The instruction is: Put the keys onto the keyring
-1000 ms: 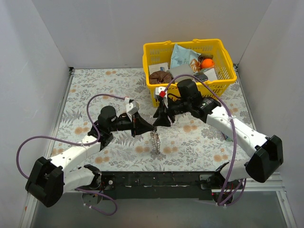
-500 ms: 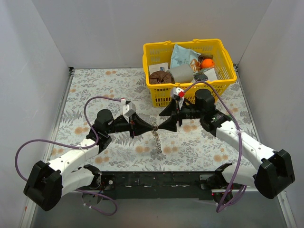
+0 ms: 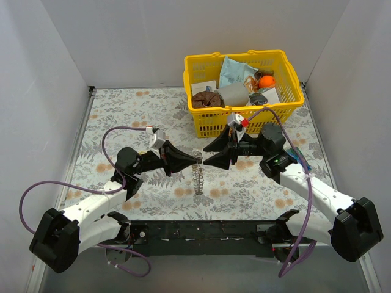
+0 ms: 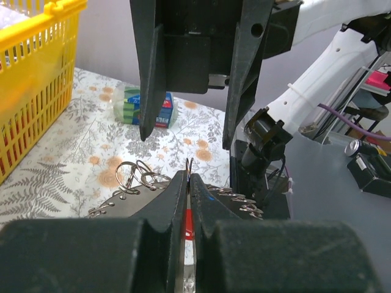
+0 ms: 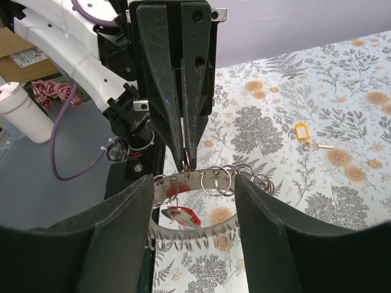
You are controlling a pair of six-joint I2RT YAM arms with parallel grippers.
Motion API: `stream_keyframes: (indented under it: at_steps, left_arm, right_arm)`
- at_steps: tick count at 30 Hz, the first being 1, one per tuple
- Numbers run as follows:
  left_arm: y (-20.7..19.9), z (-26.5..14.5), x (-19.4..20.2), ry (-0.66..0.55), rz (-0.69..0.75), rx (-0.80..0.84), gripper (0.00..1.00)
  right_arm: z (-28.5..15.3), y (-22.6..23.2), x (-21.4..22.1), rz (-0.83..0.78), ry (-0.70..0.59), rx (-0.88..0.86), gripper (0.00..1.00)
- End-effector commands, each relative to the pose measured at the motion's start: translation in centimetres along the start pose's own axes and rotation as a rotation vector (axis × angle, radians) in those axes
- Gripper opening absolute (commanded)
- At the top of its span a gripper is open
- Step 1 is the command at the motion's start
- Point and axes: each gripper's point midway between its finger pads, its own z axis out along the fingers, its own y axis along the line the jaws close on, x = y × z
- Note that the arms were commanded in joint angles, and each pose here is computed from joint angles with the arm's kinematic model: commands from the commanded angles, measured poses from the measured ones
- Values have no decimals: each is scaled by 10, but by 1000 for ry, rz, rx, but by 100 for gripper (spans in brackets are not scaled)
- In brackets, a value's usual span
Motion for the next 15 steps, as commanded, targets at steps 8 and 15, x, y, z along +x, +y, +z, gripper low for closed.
stream_keyframes:
  at_steps: [8,15]
  left_arm:
    - [-14,1,-29,-112,44,35,0]
    - [-15,2,-32,-120,47,39,0]
  right_arm:
    - [11,18,-16,-31,-66,-82,54]
    - [19,19,-7,-9,-51,-94,47]
